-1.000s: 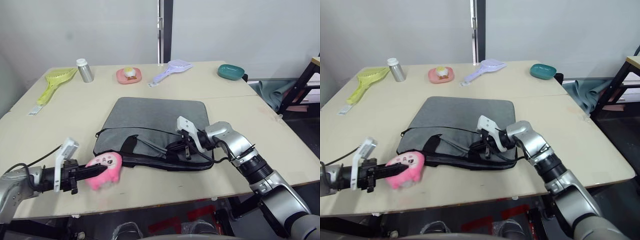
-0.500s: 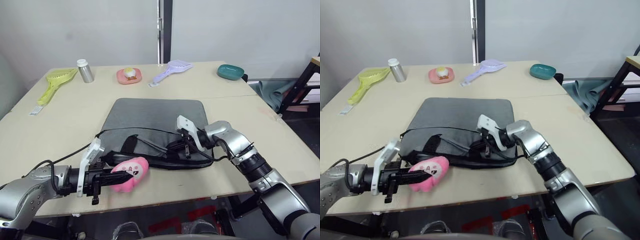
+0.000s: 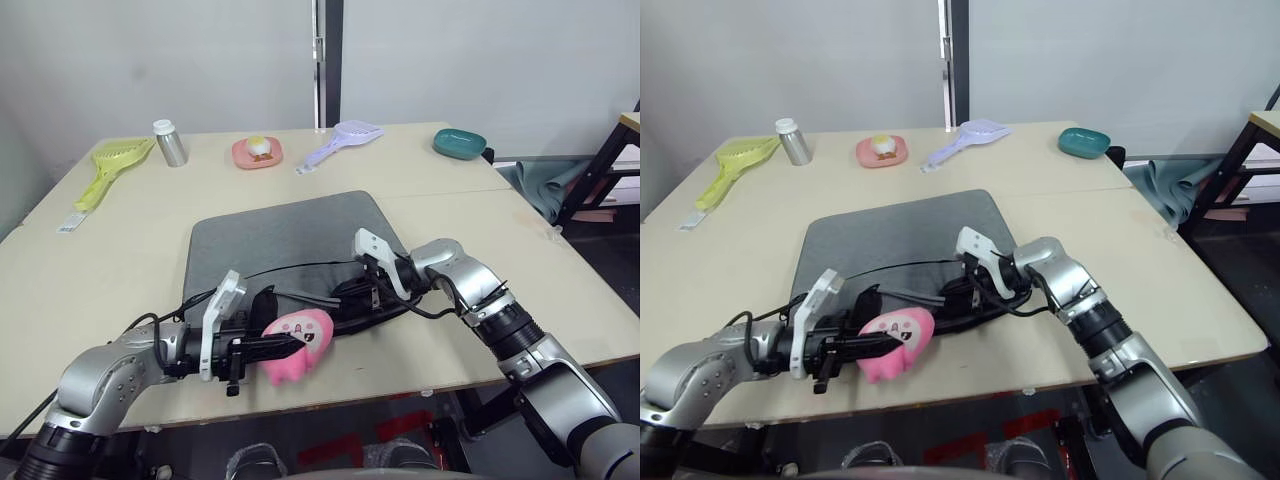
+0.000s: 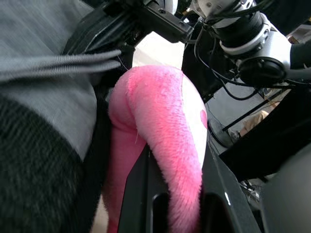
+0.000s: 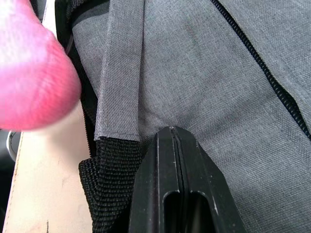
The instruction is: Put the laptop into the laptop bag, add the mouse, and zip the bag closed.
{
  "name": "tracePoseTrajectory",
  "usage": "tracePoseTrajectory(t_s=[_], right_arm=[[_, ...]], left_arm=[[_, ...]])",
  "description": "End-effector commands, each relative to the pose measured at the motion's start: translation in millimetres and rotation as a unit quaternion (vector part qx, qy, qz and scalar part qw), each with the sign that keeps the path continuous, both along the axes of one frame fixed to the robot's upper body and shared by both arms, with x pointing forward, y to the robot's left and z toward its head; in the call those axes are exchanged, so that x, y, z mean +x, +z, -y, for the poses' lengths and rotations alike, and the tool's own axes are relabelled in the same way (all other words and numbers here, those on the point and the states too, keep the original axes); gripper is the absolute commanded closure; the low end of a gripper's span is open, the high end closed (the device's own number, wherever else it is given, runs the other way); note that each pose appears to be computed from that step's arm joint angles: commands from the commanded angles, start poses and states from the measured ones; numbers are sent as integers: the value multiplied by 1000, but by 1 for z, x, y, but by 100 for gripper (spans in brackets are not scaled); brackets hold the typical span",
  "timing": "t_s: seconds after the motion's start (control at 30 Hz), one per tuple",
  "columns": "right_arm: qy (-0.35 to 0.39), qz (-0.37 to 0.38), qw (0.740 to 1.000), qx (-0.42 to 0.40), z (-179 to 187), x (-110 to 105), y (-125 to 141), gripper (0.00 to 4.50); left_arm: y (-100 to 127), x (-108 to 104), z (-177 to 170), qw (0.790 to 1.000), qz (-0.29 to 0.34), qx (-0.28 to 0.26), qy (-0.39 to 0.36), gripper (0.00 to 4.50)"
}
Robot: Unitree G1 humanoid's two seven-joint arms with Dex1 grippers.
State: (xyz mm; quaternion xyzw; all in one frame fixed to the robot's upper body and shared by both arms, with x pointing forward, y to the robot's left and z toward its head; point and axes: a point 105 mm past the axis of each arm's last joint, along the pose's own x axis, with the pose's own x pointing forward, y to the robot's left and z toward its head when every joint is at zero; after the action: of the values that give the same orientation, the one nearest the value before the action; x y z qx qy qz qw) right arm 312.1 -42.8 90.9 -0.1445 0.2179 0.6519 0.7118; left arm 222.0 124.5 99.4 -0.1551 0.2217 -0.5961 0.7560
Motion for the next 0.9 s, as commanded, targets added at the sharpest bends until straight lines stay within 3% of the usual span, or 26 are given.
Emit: tracePoseTrajectory(t_s=[0.03, 0.23, 0.4, 0.9], right_arm=[[-9, -45, 998, -49, 8, -7, -29, 450], [-7, -43, 998, -49, 7, -6, -28, 450], [-5, -43, 998, -49, 6, -6, -28, 450], [-5, -39, 998, -49, 6, -4, -26, 450]], left_arm=[[-2, -1, 14, 1000, 13, 1, -24, 429], [-5, 1, 33, 999, 16, -11, -46, 429], [-7, 22, 46, 999, 34, -10, -20, 429], [0, 44, 76, 998, 42, -26, -27, 429]])
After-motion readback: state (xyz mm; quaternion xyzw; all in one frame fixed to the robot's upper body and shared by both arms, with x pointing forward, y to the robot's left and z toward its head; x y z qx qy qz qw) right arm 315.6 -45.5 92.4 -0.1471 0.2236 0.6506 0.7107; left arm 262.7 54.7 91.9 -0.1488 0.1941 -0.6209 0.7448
